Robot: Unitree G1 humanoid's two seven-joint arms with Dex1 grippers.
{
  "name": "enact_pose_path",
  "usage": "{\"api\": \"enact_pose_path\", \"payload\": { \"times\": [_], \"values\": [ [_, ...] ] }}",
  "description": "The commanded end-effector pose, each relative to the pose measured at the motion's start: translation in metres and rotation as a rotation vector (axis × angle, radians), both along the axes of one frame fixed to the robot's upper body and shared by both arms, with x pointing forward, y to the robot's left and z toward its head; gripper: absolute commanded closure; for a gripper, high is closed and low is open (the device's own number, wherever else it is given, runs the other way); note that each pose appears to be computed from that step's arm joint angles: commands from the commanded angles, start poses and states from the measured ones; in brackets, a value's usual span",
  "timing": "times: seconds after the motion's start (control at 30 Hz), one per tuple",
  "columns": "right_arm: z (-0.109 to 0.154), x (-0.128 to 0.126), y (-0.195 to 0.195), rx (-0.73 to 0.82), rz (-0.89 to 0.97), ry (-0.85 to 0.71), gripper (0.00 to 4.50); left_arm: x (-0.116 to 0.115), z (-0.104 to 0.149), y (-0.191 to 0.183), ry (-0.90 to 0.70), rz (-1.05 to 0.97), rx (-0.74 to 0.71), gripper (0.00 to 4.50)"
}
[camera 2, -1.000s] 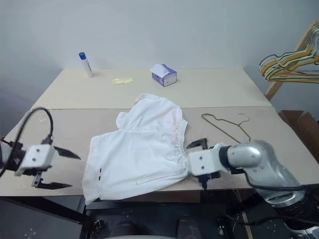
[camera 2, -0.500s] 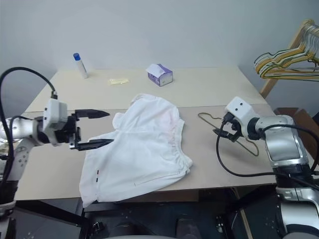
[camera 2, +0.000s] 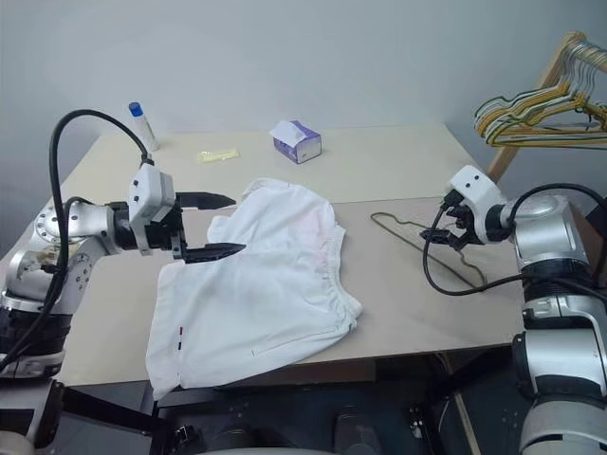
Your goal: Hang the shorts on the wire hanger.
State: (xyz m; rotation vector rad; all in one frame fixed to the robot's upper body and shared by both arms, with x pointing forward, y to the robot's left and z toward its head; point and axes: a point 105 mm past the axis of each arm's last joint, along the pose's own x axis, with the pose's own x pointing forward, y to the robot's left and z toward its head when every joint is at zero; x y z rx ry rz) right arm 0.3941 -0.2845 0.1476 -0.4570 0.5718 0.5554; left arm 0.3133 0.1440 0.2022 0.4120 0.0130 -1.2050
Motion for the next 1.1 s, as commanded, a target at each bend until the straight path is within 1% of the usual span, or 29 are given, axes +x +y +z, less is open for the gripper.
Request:
{"api": "enact_pose_path", "payload": {
  "times": [0.03, 0.2, 0.4, 0.53, 0.63, 0.73, 0.9, 1.0, 1.1],
  "values": [
    [0.001, 0.002, -0.003, -0.045, 0.035, 0.008, 0.00, -0.005, 0.010, -0.006, -0.021, -0.027, -0.011, 0.04],
    [-0.011, 0.006, -0.002, -0.070, 0.040, 0.048, 0.00, -0.011, 0.007, -0.011, 0.012, -0.028, -0.026, 0.04],
    [-0.017, 0.010, -0.004, -0.060, 0.006, 0.060, 0.00, -0.014, 0.006, -0.012, 0.015, -0.009, -0.040, 0.04],
    [-0.020, 0.009, -0.003, -0.020, -0.010, 0.088, 0.00, -0.018, 0.002, -0.009, 0.028, -0.001, -0.030, 0.04],
    [-0.025, 0.006, -0.002, 0.020, -0.030, 0.147, 0.00, -0.020, 0.001, -0.008, 0.030, 0.000, -0.019, 0.04],
    [-0.029, 0.006, -0.003, -0.002, -0.049, 0.170, 0.55, -0.020, 0.001, -0.007, 0.020, 0.006, -0.011, 0.00],
    [-0.039, 0.004, -0.008, -0.071, -0.071, 0.186, 2.32, -0.021, 0.001, -0.005, 0.009, 0.020, -0.007, 0.00],
    [-0.039, 0.005, -0.010, -0.074, -0.096, 0.178, 3.41, -0.021, 0.001, -0.005, 0.007, 0.024, -0.009, 0.00],
    [-0.039, 0.009, -0.013, -0.126, -0.098, 0.143, 4.47, -0.019, 0.000, -0.007, -0.001, 0.034, -0.014, 0.00]
  ]
}}
